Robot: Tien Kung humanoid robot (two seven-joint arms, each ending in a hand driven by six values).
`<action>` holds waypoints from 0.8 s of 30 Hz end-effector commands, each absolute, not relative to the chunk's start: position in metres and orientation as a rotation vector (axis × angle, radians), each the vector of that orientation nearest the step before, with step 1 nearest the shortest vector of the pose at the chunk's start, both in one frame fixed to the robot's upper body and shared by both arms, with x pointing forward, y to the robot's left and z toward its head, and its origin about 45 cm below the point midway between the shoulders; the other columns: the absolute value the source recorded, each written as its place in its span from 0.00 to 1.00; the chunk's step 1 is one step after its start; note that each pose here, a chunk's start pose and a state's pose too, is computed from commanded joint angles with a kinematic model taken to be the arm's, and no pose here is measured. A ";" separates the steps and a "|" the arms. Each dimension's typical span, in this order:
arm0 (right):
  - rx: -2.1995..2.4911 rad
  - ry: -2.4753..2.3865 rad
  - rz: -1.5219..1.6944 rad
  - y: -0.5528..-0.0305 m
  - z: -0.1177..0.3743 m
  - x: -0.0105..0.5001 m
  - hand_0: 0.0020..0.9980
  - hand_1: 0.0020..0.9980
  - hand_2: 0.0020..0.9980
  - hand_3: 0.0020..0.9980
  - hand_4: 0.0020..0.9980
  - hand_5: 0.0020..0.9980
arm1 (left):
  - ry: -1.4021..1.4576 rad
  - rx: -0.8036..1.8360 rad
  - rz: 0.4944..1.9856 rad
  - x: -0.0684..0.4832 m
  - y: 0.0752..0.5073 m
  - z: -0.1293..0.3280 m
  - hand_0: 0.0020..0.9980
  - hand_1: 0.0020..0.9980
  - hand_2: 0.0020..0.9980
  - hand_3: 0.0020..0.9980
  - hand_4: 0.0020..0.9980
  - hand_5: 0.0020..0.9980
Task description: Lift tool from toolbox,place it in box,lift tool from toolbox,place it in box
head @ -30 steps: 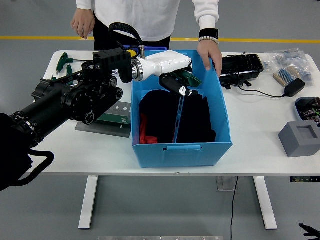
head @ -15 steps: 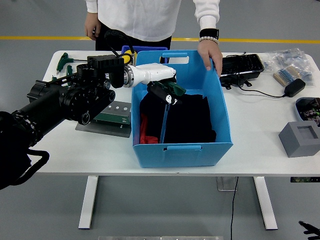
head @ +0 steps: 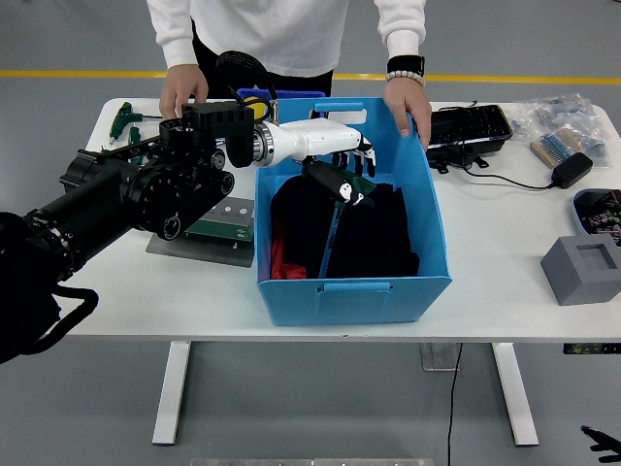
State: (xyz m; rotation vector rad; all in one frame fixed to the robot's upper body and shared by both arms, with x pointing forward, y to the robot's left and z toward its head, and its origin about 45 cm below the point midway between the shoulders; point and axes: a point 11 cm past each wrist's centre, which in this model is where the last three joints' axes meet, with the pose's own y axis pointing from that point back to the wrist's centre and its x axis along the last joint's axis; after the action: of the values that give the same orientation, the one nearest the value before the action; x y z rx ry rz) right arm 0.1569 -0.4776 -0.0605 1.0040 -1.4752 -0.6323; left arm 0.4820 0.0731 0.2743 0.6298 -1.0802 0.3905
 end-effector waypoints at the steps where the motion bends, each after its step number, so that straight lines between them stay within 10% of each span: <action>1: 1.004 -1.474 -0.631 -0.478 -0.060 0.157 0.62 0.60 0.67 0.54 0.78 0.65 | -1.089 0.616 0.399 0.483 0.072 0.279 0.55 0.59 0.66 0.66 0.93 0.69; 24: 0.989 -1.471 -0.655 -0.476 -0.066 0.144 0.62 0.60 0.67 0.54 0.78 0.65 | -1.156 0.281 0.683 0.476 0.072 0.340 0.65 0.69 0.74 0.70 0.95 0.70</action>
State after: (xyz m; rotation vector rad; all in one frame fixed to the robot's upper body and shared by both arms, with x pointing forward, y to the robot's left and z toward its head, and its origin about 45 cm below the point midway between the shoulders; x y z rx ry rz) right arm 0.1439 -0.4761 -0.0657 0.9889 -1.4707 -0.6548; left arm 0.4763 0.0722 0.3400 0.2809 -1.1559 0.6830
